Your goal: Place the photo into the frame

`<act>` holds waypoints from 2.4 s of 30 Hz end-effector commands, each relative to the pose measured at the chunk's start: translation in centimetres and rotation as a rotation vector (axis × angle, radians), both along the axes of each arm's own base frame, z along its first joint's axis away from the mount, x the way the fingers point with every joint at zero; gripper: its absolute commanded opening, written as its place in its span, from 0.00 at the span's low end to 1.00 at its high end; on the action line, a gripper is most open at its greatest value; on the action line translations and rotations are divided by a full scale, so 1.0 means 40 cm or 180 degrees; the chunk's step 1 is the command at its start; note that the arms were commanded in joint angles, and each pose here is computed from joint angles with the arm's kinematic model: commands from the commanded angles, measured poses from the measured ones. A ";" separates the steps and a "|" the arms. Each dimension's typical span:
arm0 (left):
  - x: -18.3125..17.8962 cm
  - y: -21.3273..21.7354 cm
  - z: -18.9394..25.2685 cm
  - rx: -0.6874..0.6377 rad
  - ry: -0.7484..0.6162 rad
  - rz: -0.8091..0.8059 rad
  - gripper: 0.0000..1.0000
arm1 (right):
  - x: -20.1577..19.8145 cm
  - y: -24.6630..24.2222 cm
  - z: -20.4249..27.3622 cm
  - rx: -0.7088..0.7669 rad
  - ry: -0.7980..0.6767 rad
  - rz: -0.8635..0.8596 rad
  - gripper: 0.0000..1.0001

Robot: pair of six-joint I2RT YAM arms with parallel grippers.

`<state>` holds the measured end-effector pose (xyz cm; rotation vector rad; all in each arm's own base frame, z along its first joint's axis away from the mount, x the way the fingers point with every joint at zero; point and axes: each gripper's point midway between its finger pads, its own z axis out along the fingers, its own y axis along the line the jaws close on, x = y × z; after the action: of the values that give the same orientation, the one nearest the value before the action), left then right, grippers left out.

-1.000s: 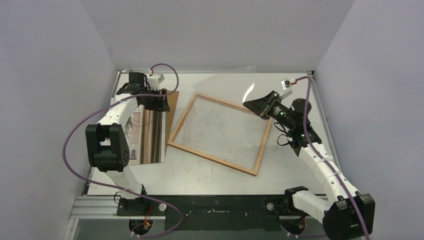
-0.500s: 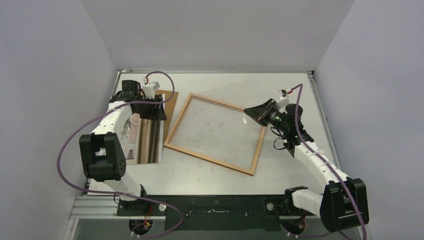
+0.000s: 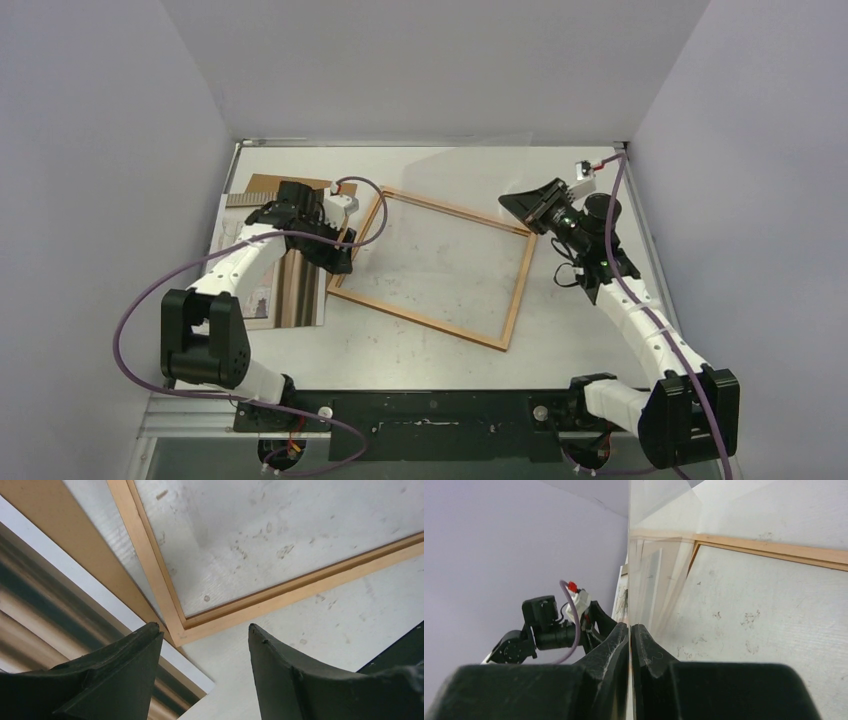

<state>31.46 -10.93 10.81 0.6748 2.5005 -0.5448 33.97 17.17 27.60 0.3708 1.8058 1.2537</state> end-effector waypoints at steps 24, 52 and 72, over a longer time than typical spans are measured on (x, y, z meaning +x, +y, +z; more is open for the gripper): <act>-0.088 -0.019 -0.127 0.1705 -0.0905 -0.1628 0.69 | 0.096 -0.244 0.267 -0.0404 -0.0853 -0.0992 0.05; -0.010 -0.197 -0.227 0.2976 -0.1838 -0.4440 0.14 | 0.059 -0.343 0.310 -0.0220 -0.0926 -0.1228 0.05; 0.390 -0.253 0.000 0.3852 -0.4063 -0.4391 0.37 | 0.015 -0.310 0.306 -0.0070 -0.0890 -0.1141 0.05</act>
<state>41.55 -18.34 3.28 2.4543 0.7767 0.7020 35.34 4.00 37.65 0.5186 1.5087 0.9505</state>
